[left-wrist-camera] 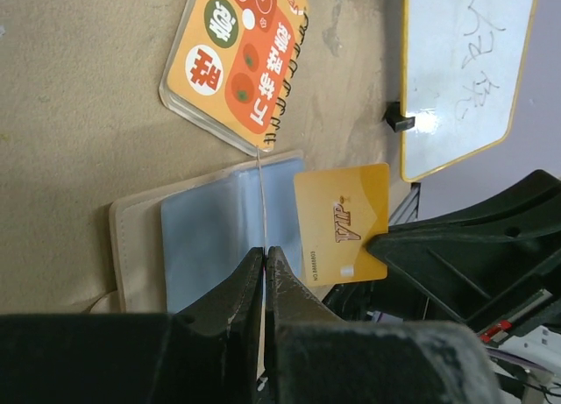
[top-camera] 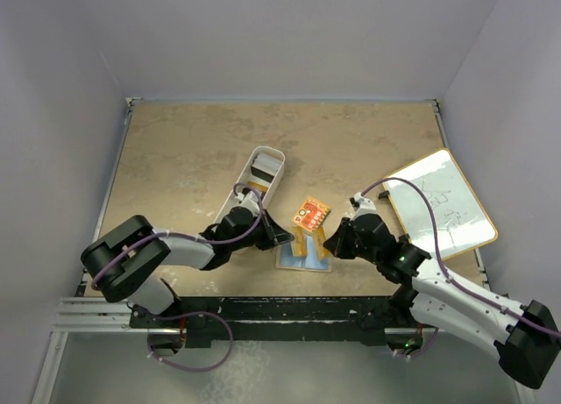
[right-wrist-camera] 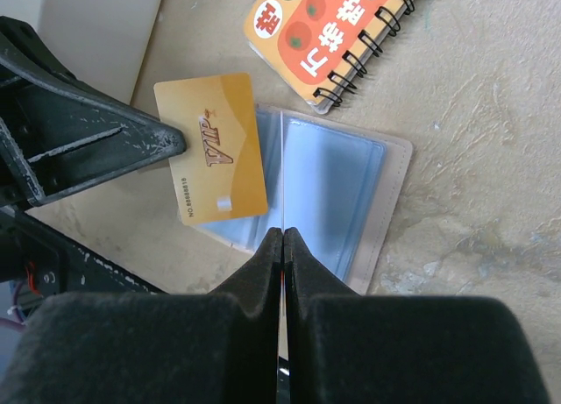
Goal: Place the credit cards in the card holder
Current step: Insert the credit card into the card holder.
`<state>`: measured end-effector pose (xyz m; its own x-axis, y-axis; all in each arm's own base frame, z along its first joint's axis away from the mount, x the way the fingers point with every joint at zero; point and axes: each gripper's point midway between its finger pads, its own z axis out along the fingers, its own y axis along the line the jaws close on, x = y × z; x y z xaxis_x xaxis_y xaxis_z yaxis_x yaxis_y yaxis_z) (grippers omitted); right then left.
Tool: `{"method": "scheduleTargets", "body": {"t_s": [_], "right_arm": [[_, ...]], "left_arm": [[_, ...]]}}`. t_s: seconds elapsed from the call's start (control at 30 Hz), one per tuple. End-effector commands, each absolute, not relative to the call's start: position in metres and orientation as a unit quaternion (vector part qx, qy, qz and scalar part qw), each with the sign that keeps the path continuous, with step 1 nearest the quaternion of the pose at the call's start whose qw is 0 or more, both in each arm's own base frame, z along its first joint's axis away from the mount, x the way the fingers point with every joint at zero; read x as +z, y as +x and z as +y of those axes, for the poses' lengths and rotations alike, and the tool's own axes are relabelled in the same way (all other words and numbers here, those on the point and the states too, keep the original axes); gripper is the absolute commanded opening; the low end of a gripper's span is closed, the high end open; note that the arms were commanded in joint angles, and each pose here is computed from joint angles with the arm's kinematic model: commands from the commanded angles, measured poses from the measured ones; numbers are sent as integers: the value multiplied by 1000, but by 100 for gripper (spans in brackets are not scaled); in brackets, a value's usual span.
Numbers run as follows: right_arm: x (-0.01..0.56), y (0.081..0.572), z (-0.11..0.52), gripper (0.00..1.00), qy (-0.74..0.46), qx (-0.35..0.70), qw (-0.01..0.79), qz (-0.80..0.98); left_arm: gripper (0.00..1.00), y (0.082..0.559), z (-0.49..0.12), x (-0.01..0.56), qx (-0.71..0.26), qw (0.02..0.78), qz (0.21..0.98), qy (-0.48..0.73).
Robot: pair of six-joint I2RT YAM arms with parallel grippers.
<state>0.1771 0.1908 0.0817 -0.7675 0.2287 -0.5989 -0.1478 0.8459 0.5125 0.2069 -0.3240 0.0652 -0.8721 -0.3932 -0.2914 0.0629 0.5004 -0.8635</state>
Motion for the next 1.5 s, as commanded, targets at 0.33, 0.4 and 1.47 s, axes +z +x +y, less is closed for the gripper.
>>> {"method": "scheduleTargets", "body": {"t_s": [0.33,0.4,1.47], "right_arm": [[74,178,200,0,22,295,330,896],[74,178,199,0,23,289,329,899],[66,181,175,0,-17,204,331,921]], "left_arm": [[0,203,-346,75,-421,252,870,-40],[0,202,-344,65,-396,247,883,-42],[0,199,-324,57,-278,246,926,60]]}}
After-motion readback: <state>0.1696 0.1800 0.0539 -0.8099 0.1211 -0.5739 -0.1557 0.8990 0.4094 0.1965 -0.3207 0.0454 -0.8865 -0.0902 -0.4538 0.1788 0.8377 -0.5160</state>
